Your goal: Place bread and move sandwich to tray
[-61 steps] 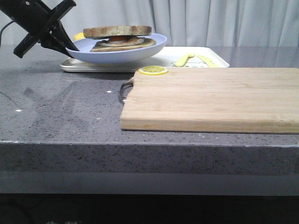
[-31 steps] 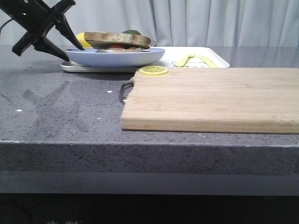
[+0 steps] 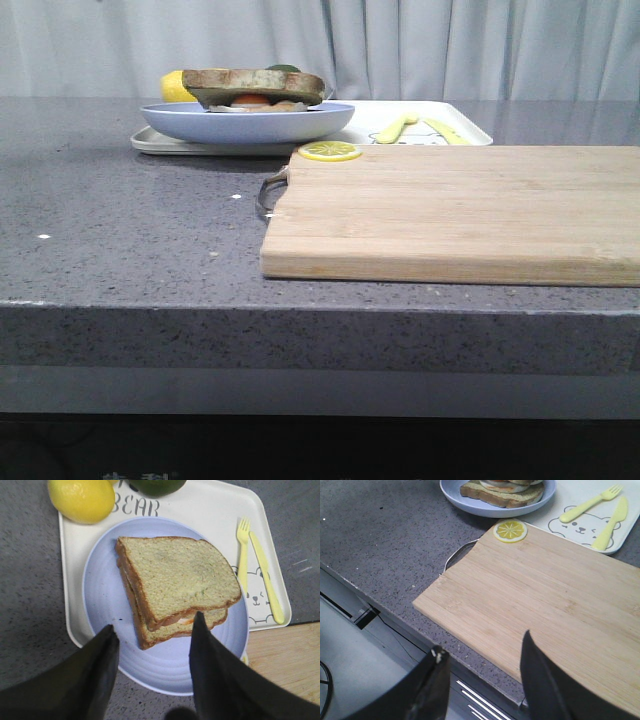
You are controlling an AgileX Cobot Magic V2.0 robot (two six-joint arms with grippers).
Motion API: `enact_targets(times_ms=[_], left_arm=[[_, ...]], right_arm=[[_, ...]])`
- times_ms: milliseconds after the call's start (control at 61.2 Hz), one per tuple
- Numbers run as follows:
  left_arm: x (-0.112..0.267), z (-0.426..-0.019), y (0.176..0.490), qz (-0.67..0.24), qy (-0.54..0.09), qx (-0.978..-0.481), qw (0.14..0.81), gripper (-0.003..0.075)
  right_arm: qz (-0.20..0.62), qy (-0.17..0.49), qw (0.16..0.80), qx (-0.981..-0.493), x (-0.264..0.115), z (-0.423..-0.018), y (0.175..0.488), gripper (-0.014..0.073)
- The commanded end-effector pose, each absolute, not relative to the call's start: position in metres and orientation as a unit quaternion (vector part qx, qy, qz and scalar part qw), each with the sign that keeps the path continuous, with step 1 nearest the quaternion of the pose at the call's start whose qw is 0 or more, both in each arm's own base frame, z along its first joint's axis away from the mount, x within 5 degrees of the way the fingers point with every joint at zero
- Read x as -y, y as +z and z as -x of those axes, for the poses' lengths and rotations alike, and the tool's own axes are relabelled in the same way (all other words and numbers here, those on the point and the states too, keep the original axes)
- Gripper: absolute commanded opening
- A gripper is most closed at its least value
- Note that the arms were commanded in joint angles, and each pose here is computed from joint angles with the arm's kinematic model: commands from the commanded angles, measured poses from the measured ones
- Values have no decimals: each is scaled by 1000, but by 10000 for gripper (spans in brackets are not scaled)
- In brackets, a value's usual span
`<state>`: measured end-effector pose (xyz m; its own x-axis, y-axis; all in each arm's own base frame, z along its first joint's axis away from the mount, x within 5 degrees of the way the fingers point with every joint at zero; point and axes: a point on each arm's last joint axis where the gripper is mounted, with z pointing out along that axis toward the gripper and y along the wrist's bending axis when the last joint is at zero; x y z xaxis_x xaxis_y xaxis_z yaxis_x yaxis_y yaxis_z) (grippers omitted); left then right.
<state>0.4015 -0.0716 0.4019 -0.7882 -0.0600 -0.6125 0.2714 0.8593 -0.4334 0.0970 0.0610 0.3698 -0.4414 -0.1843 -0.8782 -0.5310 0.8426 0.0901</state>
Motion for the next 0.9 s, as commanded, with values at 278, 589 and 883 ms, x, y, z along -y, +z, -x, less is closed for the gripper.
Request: enact_targets(times_ms=[278,589,883], left_arm=[[95,-285,456,-137,-197,-851,466,334],[82,-211,417,-165,-157,-843,487,334],[57,-145,377,-167,-130,-832,512,334]], right_arm=[[205,184,522,-807,-60,-98,383,360],[205,184,522,-807,-60,-98,383,360],[205,184,522,-807,-60,-98,383,360]])
